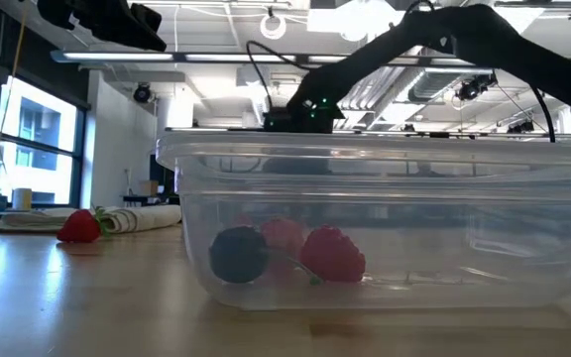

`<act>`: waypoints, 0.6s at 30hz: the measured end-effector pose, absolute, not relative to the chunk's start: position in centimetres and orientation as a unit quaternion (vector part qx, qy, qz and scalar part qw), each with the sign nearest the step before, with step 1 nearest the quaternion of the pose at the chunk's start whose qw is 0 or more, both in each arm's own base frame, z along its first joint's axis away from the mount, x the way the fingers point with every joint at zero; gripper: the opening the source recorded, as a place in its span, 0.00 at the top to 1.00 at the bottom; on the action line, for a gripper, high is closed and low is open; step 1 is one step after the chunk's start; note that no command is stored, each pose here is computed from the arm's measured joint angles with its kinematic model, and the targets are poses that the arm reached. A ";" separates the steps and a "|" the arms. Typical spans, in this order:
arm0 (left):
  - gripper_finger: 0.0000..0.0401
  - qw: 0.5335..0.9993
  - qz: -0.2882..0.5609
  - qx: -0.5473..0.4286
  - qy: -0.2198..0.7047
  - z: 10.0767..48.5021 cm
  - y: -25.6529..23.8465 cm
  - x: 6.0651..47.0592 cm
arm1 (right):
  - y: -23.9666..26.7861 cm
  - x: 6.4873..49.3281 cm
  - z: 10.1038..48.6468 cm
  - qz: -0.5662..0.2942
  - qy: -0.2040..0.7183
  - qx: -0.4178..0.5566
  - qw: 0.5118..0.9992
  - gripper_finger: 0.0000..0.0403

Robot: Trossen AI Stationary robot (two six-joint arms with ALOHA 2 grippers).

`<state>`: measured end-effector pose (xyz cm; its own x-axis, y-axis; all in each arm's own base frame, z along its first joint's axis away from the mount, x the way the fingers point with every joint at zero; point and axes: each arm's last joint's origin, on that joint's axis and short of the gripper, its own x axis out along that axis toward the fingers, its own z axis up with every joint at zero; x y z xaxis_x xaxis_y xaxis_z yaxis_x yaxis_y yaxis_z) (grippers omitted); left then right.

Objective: Pick and placing Produce into tupperware
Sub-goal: Put the red strawberry into the transparent bin

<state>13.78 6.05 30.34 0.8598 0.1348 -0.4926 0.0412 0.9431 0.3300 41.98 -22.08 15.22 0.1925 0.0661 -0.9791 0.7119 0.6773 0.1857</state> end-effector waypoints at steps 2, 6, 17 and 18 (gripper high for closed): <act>1.00 0.950 0.025 0.167 0.264 30.3 6.1 13.8 | -22.0 42.2 15.0 -0.233 0.592 0.325 0.700 0.49; 1.00 0.950 0.025 0.167 0.264 30.3 6.1 13.8 | -21.9 42.5 15.0 -0.249 0.586 0.308 0.707 0.49; 1.00 0.950 0.025 0.167 0.264 30.3 6.0 13.8 | -22.3 42.7 15.1 -0.291 0.570 0.284 0.714 0.49; 1.00 0.950 0.025 0.167 0.264 30.3 6.0 13.8 | -22.3 42.7 15.1 -0.292 0.569 0.283 0.715 0.49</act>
<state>13.78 6.05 30.34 0.8597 0.1350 -0.4927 0.0411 0.9430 0.3301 42.67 -22.33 15.09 0.1816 -0.0966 -0.9786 0.7397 0.6692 0.0712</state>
